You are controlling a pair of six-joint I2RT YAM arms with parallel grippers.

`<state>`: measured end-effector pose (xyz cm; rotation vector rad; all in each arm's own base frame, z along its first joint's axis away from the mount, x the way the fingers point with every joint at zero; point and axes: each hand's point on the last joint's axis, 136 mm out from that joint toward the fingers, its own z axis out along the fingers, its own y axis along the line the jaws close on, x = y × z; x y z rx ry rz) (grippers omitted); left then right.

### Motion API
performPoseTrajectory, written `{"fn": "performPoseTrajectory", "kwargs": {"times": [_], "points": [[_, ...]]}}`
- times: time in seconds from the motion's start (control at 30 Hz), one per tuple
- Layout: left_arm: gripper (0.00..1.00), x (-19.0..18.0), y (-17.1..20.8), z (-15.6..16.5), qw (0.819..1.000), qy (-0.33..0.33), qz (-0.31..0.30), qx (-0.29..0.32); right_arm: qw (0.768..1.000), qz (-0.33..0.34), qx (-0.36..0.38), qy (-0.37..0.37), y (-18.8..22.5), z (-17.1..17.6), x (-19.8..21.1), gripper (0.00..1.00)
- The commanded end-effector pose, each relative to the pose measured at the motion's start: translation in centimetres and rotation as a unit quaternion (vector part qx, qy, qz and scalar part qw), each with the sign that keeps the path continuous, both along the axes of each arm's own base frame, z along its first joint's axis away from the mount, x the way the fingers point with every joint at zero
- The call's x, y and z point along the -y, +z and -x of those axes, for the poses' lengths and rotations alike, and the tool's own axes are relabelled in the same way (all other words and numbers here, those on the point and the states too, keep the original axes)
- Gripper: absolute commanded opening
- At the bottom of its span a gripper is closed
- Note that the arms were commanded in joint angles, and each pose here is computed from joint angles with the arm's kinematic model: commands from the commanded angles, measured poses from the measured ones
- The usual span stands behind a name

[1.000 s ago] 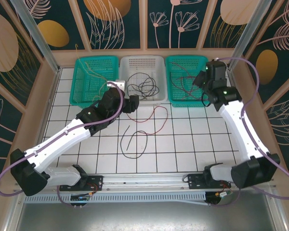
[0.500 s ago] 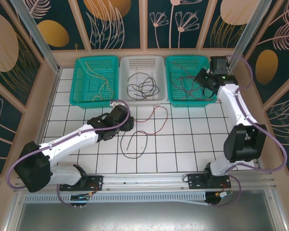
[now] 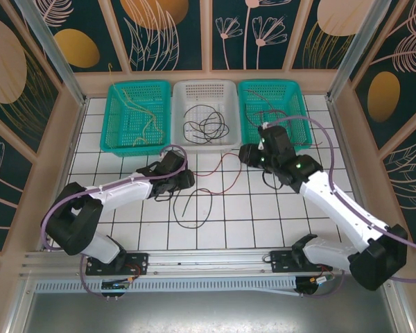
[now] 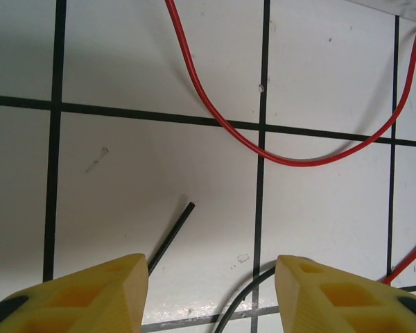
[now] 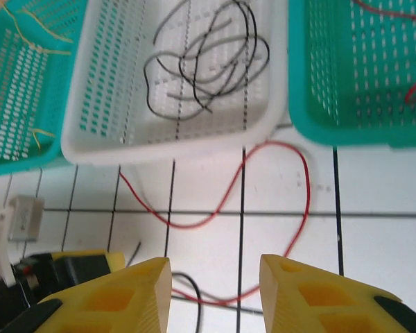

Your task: Untangle the cables

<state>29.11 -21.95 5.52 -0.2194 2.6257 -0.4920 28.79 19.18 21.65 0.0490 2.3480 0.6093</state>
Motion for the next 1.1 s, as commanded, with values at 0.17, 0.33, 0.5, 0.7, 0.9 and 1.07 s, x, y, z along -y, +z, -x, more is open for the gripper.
{"fn": "performPoseTrajectory", "kwargs": {"times": [0.17,0.33,0.5,0.7,0.9,1.07], "points": [[0.48,-1.8,1.1,-4.0,0.988,0.132,0.062,0.049,0.999,-0.001,-0.006,-0.031,-1.0,1.8,0.5,0.38],[0.45,-0.7,0.6,-5.8,0.978,0.164,0.112,0.069,1.0,-0.023,0.012,-0.014,0.8,2.1,-0.6,0.37],[0.44,-0.6,-0.3,-7.1,0.975,0.177,0.111,0.078,0.999,-0.022,0.024,-0.004,1.9,2.6,-0.9,0.36],[0.36,-1.2,-3.1,-7.8,0.975,0.199,0.081,0.057,0.999,-0.027,0.039,-0.005,3.4,2.9,-0.6,0.36],[0.13,-1.0,-4.2,-7.4,0.977,0.192,0.083,0.044,0.997,-0.045,0.058,0.008,4.8,3.5,-1.1,0.36],[0.0,-1.7,-2.3,-6.1,0.979,0.175,0.089,0.06,0.996,-0.052,0.065,0.022,5.0,3.9,-2.1,0.36]]}}
